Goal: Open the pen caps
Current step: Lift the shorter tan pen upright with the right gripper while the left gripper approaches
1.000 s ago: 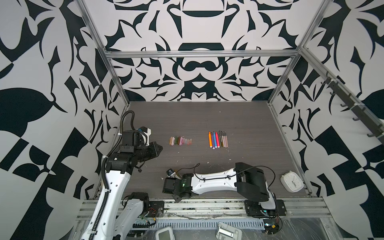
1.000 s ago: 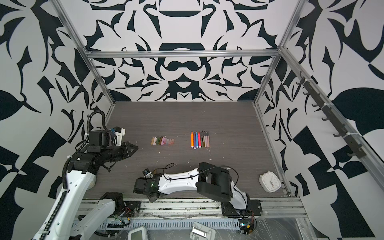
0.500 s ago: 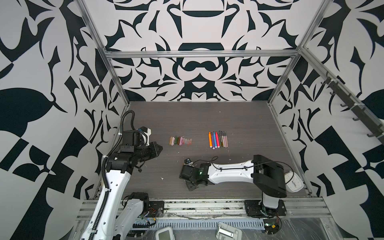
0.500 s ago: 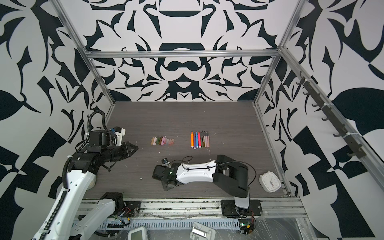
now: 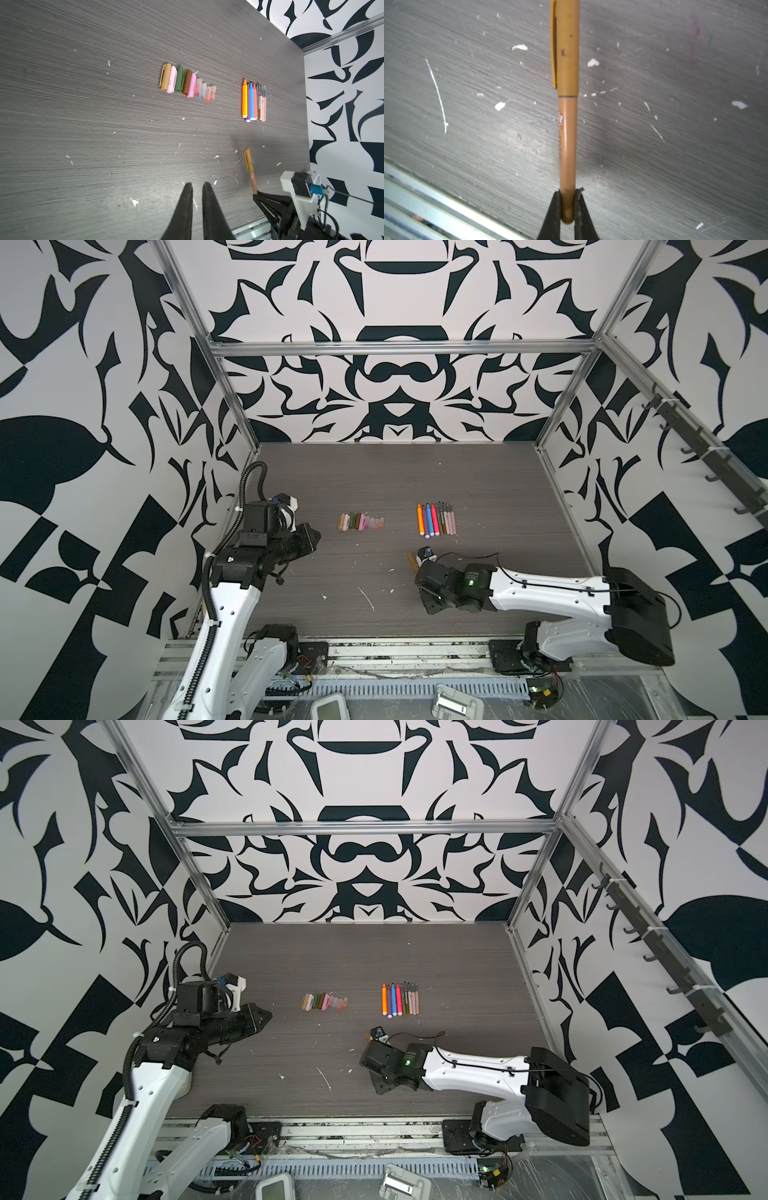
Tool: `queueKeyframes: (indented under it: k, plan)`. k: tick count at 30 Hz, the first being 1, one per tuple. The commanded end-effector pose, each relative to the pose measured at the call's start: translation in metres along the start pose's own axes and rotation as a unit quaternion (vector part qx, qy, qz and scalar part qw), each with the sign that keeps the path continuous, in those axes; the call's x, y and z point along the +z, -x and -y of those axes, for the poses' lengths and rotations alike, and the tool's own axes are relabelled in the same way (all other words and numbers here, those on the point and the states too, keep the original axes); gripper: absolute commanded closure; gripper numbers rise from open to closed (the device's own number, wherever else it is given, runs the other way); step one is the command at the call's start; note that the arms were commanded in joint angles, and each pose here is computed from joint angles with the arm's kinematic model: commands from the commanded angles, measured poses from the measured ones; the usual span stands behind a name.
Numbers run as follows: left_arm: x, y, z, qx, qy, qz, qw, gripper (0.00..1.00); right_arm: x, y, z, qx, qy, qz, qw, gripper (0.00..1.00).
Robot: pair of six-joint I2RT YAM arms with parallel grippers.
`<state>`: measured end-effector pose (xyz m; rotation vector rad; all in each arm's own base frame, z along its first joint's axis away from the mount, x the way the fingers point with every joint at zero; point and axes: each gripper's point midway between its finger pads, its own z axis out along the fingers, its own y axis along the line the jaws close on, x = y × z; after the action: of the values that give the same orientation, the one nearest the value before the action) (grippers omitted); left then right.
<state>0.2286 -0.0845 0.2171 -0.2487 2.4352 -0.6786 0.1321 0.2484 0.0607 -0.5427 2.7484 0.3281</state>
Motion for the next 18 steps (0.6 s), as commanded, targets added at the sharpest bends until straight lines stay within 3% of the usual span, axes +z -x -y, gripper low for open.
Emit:
queueKeyframes:
  k: [1, 11, 18]
  plan:
    - [0.000, -0.006, -0.007, -0.008, 0.017, -0.005, 1.000, 0.86, -0.009, -0.001, -0.007, -0.014, 0.032, 0.007, 0.999, 0.89]
    - [0.002, -0.008, -0.011, -0.007, 0.034, -0.009, 0.999, 0.84, 0.002, 0.002, -0.006, -0.021, 0.054, 0.006, 0.998, 0.90]
    - [0.014, -0.007, -0.024, -0.030, 0.072, -0.025, 0.997, 0.85, 0.017, 0.036, -0.013, -0.070, 0.005, -0.021, 0.997, 0.89]
